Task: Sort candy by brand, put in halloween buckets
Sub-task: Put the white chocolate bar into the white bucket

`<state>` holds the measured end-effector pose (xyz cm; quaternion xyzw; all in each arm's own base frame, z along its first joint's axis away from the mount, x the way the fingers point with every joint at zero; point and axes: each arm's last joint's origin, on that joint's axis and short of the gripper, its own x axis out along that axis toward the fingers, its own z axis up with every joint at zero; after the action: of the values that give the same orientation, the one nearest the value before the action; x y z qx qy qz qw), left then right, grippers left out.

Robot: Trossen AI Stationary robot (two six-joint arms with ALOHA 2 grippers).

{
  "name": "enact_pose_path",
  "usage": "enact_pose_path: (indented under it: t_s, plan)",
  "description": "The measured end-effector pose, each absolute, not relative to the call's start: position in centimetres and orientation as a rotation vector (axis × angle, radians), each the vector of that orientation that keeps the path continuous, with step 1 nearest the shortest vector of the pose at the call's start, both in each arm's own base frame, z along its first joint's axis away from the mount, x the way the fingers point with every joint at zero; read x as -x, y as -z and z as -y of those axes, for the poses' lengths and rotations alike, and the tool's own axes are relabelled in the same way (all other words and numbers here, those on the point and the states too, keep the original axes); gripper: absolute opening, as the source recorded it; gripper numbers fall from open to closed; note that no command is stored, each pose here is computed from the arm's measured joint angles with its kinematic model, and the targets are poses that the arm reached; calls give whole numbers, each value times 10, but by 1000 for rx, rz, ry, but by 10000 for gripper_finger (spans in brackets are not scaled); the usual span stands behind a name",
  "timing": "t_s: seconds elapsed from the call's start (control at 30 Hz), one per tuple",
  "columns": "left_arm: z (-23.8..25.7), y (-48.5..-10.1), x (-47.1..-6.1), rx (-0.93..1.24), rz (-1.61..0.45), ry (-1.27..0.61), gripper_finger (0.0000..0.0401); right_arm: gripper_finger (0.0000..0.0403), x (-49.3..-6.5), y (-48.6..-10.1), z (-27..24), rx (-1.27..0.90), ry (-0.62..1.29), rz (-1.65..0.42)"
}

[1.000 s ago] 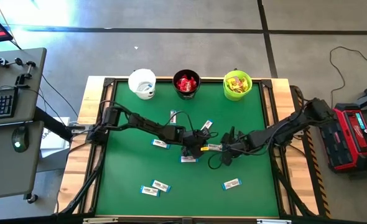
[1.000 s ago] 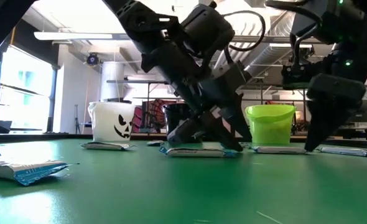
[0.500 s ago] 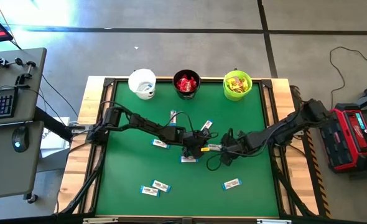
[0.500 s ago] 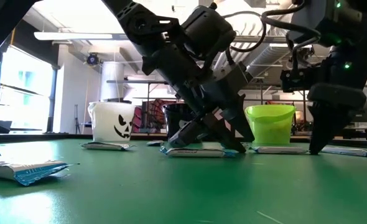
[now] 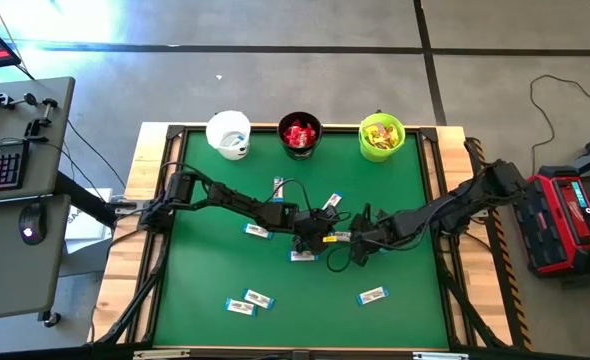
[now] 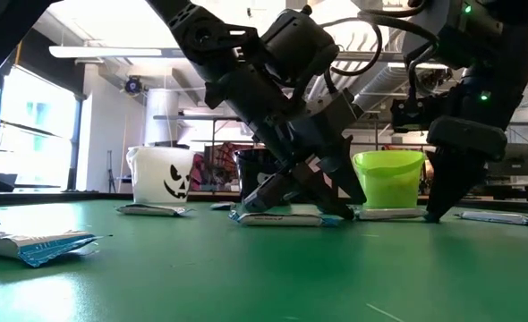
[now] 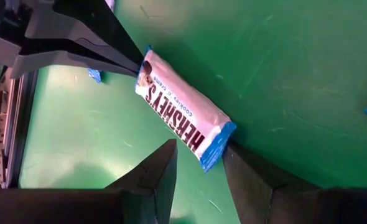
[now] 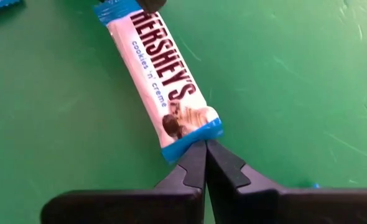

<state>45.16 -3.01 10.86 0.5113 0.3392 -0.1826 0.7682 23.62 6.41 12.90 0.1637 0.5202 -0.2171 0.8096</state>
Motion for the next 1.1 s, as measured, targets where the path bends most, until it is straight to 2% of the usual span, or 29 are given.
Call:
enact_pose_path:
  t_s: [0.37, 0.73, 1.1]
  plan:
    - [32, -109, -452, -1112, -731, 395, 117, 0, -236, -128, -62, -356, 469, -1134]
    - [37, -108, -451, -1127, -725, 407, 6, 0, -236, -128, -62, -351, 464, -1136]
    - [37, -109, -450, -1130, -737, 409, 0, 0, -234, -129, -61, -349, 463, -1150]
